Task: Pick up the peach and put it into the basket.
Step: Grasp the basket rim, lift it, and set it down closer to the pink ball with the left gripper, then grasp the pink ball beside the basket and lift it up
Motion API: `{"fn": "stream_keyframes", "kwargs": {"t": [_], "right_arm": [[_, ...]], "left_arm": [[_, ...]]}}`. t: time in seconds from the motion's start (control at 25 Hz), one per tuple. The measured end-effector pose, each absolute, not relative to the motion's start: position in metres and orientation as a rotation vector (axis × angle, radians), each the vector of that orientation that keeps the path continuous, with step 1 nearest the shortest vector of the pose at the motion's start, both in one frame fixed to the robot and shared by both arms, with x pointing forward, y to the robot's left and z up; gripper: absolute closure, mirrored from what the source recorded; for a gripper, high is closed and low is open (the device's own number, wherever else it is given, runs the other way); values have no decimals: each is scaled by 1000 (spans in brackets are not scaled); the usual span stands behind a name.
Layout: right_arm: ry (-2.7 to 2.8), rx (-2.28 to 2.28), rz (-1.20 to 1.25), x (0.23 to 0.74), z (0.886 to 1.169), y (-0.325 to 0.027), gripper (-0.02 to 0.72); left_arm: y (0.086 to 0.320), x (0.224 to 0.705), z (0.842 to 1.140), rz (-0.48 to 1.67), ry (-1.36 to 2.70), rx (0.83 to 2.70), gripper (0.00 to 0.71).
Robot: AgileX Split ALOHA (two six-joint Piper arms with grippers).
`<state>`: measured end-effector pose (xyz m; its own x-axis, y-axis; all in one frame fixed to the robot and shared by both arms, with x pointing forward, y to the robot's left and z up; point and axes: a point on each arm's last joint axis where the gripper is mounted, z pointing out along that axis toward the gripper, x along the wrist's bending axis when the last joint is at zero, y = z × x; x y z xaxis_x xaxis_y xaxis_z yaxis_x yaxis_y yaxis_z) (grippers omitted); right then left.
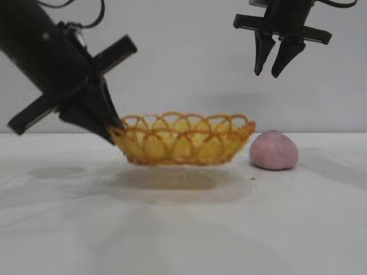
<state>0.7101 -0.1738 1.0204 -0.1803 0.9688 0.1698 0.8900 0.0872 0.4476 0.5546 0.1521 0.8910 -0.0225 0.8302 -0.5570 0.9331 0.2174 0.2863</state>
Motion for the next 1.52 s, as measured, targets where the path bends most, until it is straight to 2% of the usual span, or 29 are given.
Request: {"fn": "stream_keyframes", "kwargs": {"t": [0.04, 0.08, 0.24, 0.28, 0.32, 0.44, 0.48, 0.56, 0.6, 0.72, 0.92, 0.96, 1.0, 1.08, 1.16, 1.28, 1.4, 1.52], "right_arm": [[2184, 1892, 692, 710, 1020, -174, 441], [2184, 1892, 692, 710, 1020, -174, 441], [2184, 1892, 692, 710, 1020, -174, 441], [2184, 1892, 692, 710, 1020, -174, 441], [2184, 1892, 692, 710, 1020, -174, 441], [2184, 1892, 692, 710, 1020, -174, 441], [2184, 1892, 692, 710, 1020, -174, 441], [2184, 1892, 692, 710, 1020, -174, 441], [2184, 1892, 692, 710, 1020, -174, 441], [2184, 1897, 698, 710, 1020, -173, 441], [2185, 1906, 709, 710, 1021, -172, 441], [2185, 1907, 711, 710, 1021, -172, 441], [2186, 1910, 715, 710, 1021, -172, 441], [2187, 1914, 721, 710, 1021, -172, 441], [2192, 1909, 724, 710, 1021, -171, 441], [2210, 1902, 709, 709, 1020, -171, 441], [2254, 1895, 670, 706, 1019, -172, 441], [2305, 1883, 619, 703, 1015, -172, 441]], "left_arm": [[152, 555, 890, -211, 1867, 1630, 639], [152, 554, 891, -217, 1865, 1631, 639], [151, 553, 893, -231, 1841, 1652, 352], [150, 552, 896, -238, 1822, 1661, 301], [149, 551, 901, -247, 1796, 1674, 263], [150, 547, 923, -200, 1709, 1710, 263], [153, 547, 931, -157, 1676, 1726, 224], [162, 548, 949, -32, 1602, 1767, 237], [169, 551, 957, 34, 1556, 1810, 302], [197, 567, 965, 178, 1552, 1898, 389], [266, 588, 959, 308, 1776, 2006, 373], [277, 590, 961, 336, 1817, 2016, 373], [288, 592, 964, 379, 1857, 2025, 414], [300, 596, 973, 452, 1916, 2041, 399], [302, 594, 990, 504, 1919, 2017, 399], [288, 571, 1028, 602, 1815, 1997, 399], [274, 523, 1061, 651, 1750, 1941, 399], [269, 465, 1073, 632, 1728, 1951, 399]]}}
